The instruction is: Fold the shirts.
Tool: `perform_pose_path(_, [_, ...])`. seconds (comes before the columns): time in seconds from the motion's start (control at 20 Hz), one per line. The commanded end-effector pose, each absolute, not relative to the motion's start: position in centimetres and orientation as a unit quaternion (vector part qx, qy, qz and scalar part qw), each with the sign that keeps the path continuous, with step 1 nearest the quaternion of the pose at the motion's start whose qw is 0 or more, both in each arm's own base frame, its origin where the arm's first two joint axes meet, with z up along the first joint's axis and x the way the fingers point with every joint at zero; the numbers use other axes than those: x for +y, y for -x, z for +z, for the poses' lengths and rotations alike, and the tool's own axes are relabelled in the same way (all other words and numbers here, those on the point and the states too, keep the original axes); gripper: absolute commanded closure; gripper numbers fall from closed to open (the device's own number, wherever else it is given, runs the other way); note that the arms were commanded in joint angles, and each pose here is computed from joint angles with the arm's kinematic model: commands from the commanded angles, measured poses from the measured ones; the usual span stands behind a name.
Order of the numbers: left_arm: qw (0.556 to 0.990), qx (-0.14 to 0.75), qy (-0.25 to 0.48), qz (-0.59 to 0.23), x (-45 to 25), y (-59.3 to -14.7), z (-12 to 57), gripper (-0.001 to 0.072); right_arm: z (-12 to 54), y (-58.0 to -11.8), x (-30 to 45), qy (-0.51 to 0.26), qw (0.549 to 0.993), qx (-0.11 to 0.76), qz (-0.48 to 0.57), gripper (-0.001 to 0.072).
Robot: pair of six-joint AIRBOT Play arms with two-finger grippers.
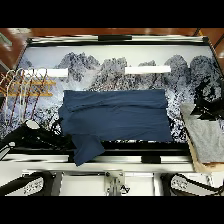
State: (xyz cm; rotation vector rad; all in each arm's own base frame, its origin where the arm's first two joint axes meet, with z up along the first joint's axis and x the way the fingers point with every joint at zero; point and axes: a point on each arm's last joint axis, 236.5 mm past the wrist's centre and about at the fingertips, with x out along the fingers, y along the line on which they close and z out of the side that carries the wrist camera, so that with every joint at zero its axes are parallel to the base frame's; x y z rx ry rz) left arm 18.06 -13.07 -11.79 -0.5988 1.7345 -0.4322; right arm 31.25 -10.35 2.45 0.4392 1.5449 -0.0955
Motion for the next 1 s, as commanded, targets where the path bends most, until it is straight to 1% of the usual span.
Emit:
perform_pose_path(0.0, [0.578, 0.752, 0.250, -0.193, -13.6, -17.5, -11.9, 0.0675, 1.5, -29.6, -9.8, -0.199, 0.669, 0.715, -0.037, 0.0242])
perform_pose_path(0.1, [0.576, 0.750, 0.250, -0.207, -13.5, -17.4, -11.4, 0.0675, -1.0, -27.2, -7.1, -0.230, 0.625, 0.746, -0.003, 0.0242])
perform_pose_path(0.15, [0.576, 0.749, 0.255, -0.207, -13.3, -17.6, -11.1, 0.0675, -2.2, -26.0, -4.9, -0.254, 0.604, 0.755, 0.035, 0.0187])
perform_pose_path(0.2, [0.578, 0.746, 0.255, -0.212, -13.2, -17.7, -10.8, 0.0674, -3.0, -25.1, -3.1, -0.271, 0.588, 0.759, 0.067, 0.0059])
perform_pose_path(0.25, [0.581, 0.742, 0.255, -0.219, -13.1, -17.8, -10.5, 0.0675, -3.8, -24.3, -1.9, -0.283, 0.576, 0.762, 0.088, 0.0058])
perform_pose_path(0.3, [0.584, 0.738, 0.252, -0.227, -13.0, -17.9, -10.1, 0.0675, -4.6, -23.8, -1.7, -0.286, 0.571, 0.765, 0.085, 0.0058])
perform_pose_path(0.35, [0.585, 0.736, 0.252, -0.231, -13.0, -17.9, -9.8, 0.0675, -5.5, -23.6, -1.9, -0.283, 0.574, 0.765, 0.075, 0.0062])
perform_pose_path(0.4, [0.587, 0.734, 0.252, -0.233, -12.9, -17.9, -9.5, 0.0675, -6.2, -23.8, -2.1, -0.282, 0.582, 0.760, 0.066, 0.0082])
perform_pose_path(0.5, [0.596, 0.726, 0.250, -0.234, -12.8, -18.2, -9.1, 0.0674, -7.1, -24.5, -2.5, -0.280, 0.598, 0.749, 0.056, 0.0082])
perform_pose_path(0.6, [0.600, 0.723, 0.248, -0.237, -12.9, -18.2, -8.8, 0.0674, -7.5, -24.4, -3.1, -0.267, 0.600, 0.752, 0.051, 0.0082])
perform_pose_path(0.75, [0.601, 0.721, 0.243, -0.246, -12.9, -18.4, -8.2, 0.0674, -8.5, -23.5, -4.0, -0.251, 0.586, 0.769, 0.036, 0.0082])
perform_pose_path(0.95, [0.607, 0.715, 0.239, -0.251, -12.9, -19.2, -7.6, 0.0674, -9.5, -23.7, -3.3, -0.240, 0.578, 0.779, 0.042, 0.0082])
